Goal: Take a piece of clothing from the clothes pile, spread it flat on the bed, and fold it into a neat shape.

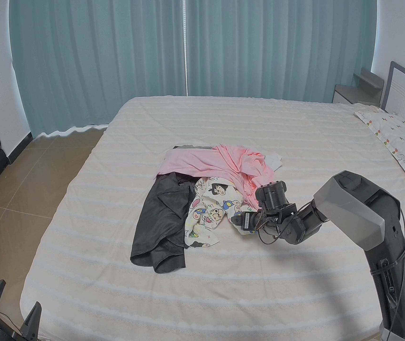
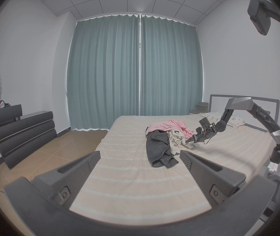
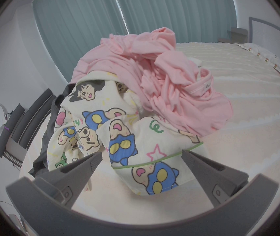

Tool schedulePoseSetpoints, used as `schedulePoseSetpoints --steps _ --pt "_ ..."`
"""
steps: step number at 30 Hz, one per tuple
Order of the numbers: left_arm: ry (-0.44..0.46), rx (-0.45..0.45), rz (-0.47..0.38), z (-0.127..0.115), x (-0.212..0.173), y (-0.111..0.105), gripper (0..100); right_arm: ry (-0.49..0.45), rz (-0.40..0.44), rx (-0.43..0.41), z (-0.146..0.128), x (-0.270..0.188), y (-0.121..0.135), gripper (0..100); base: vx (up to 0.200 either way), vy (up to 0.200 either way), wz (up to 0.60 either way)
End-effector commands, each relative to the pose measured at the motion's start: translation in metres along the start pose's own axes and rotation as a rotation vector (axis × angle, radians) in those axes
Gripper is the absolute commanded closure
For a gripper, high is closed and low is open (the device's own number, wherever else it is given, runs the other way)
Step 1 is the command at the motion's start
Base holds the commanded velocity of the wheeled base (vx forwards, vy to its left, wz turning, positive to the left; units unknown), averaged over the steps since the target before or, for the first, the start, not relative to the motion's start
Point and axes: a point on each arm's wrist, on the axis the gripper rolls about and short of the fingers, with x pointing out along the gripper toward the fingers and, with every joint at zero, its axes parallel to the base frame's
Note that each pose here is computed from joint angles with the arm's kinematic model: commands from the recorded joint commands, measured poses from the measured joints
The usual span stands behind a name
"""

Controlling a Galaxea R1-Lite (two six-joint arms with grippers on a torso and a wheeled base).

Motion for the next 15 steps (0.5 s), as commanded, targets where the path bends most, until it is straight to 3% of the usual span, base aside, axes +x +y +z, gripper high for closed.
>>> schedulePoseSetpoints --steps 1,15 --pt "0.019 0.000 0.000 -0.005 0.001 0.000 0 -0.008 -0.021 -0.037 -0.004 0.006 0.001 0 0.000 0.000 0.00" --pt "0.019 0.000 0.000 -0.005 0.001 0.000 0 -0.007 -0.085 -0.131 -0.014 0.015 -0.003 0 0.000 0.000 0.00"
